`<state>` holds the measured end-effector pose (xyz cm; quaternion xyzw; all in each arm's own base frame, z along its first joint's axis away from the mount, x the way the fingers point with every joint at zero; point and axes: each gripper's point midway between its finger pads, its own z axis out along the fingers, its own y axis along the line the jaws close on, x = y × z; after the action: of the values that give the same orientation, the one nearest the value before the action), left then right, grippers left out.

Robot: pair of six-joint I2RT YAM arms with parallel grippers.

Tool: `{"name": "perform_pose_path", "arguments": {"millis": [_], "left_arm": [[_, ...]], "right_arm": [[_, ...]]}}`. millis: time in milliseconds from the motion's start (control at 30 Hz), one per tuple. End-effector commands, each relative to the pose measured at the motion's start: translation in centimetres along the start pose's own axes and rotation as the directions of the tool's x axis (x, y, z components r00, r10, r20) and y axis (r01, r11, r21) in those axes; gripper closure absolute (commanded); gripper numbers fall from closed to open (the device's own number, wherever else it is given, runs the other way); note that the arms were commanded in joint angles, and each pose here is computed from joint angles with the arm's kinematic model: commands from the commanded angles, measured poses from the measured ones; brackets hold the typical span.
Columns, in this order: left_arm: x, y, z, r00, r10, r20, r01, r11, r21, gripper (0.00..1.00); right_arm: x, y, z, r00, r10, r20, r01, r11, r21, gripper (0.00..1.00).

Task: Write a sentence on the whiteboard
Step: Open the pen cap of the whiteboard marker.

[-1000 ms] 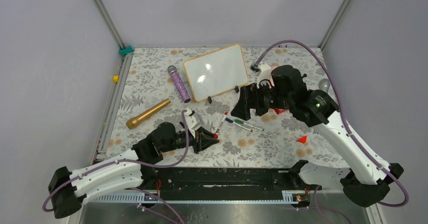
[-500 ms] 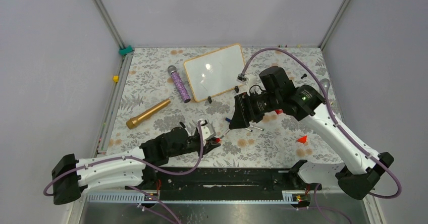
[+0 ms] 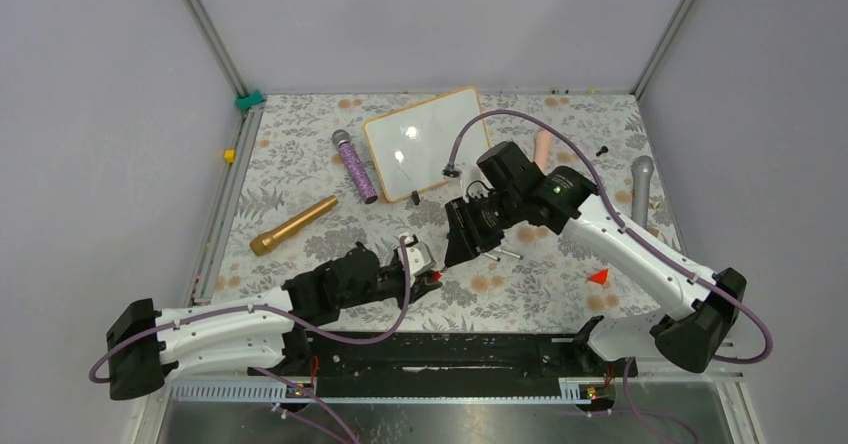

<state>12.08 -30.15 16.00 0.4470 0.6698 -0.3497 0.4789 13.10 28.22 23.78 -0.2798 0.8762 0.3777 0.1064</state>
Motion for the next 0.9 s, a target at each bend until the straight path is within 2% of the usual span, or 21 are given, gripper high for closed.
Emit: {"name": "perform_pose_path", "arguments": {"millis": [0,67,100,233,500,667,800,867], "left_arm": [[-3.7,-0.1,0.3,0.995,0.023,0.099,-0.024,1.0,0.003,1.0],[-3.6,-0.2,0.4,0.995,0.024,0.095,-0.024,1.0,0.004,1.0],[-3.5,-0.2,0.4,0.996,0.023,0.091,-0.024,1.0,0.004,1.0],[-3.6,-0.3,0.4,0.995,0.024,0.095,-0.025,1.0,0.009,1.0],[-3.9,-0.6,0.4,0.995,0.025,0.091,-0.027,0.999,0.018,1.0],[-3.7,-0.6,0.4,0.996,0.025,0.087,-0.027,1.0,0.016,1.0],[-3.9,-0.4,0.5,0.996,0.025,0.089,-0.026,1.0,0.007,1.0],[-3.9,-0.4,0.5,0.996,0.026,0.089,-0.026,1.0,0.004,1.0]], "right_arm": [[-0.2,0.9,0.9,0.999,-0.033,-0.01,0.033,0.999,-0.023,0.6],[-0.1,0.8,1.1,0.999,-0.033,-0.021,0.033,0.999,-0.022,0.67],[0.0,0.7,1.2,0.999,-0.031,-0.027,0.031,0.999,-0.018,0.68],[0.1,0.1,1.3,0.998,-0.036,-0.043,0.036,0.999,0.009,0.59],[0.3,-0.4,2.0,0.995,-0.034,-0.089,0.036,0.999,0.022,0.62],[0.4,-0.4,2.4,0.994,-0.043,-0.104,0.044,0.999,0.011,0.72],[0.8,-0.4,2.6,0.991,-0.048,-0.127,0.049,0.999,0.004,0.73],[1.0,-0.5,2.7,0.989,-0.049,-0.137,0.05,0.999,0.002,0.84]]}}
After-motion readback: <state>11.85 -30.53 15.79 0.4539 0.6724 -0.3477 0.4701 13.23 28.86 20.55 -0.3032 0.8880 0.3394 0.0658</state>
